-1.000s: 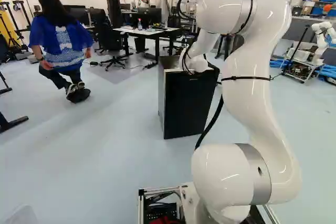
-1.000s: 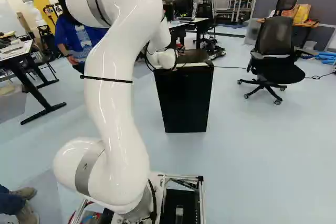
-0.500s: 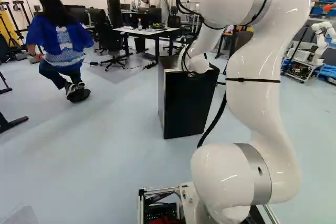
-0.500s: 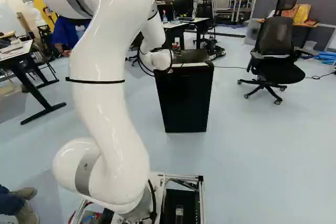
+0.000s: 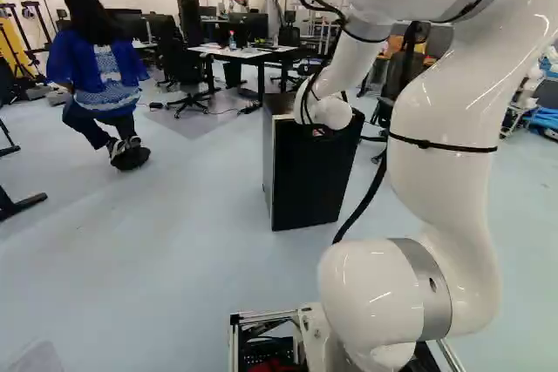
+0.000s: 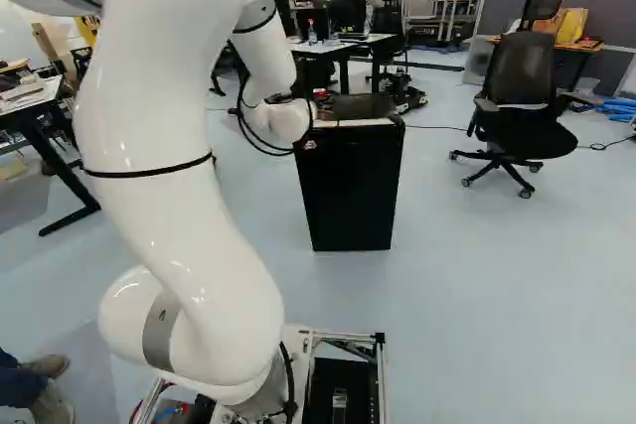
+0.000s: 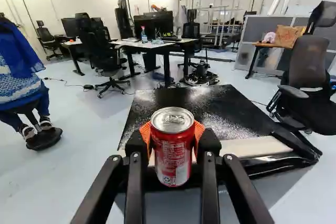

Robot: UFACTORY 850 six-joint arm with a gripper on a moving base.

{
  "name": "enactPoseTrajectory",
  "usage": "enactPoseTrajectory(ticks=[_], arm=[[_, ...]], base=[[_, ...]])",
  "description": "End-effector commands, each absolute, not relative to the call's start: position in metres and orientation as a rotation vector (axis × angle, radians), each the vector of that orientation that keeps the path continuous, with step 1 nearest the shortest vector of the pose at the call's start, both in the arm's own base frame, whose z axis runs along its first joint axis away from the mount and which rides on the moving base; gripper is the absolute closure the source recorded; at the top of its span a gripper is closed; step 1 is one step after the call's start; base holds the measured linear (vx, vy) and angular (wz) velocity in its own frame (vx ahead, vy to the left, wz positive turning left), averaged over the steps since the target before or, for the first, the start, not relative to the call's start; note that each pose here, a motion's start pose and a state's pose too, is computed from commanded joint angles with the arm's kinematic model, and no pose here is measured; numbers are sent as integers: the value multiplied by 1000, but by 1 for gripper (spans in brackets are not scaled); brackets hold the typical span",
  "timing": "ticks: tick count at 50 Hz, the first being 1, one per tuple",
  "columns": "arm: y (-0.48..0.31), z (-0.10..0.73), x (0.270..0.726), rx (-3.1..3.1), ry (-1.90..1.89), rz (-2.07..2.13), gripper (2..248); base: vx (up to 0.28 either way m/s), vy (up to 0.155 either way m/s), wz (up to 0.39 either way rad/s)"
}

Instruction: Grab a drink from the fridge

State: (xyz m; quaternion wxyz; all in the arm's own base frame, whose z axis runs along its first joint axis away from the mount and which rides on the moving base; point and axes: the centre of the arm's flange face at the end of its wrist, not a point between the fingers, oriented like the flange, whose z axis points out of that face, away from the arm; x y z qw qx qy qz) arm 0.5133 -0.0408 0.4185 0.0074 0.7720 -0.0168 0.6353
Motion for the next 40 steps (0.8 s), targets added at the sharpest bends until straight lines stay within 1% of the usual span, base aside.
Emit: enactPoseTrajectory(ticks=[20, 40], arm=[[-22, 412, 432, 2465, -37, 1934, 151], [-11, 399, 367, 2503, -23, 1891, 151]], base=[[0, 0, 0], [0, 0, 0]])
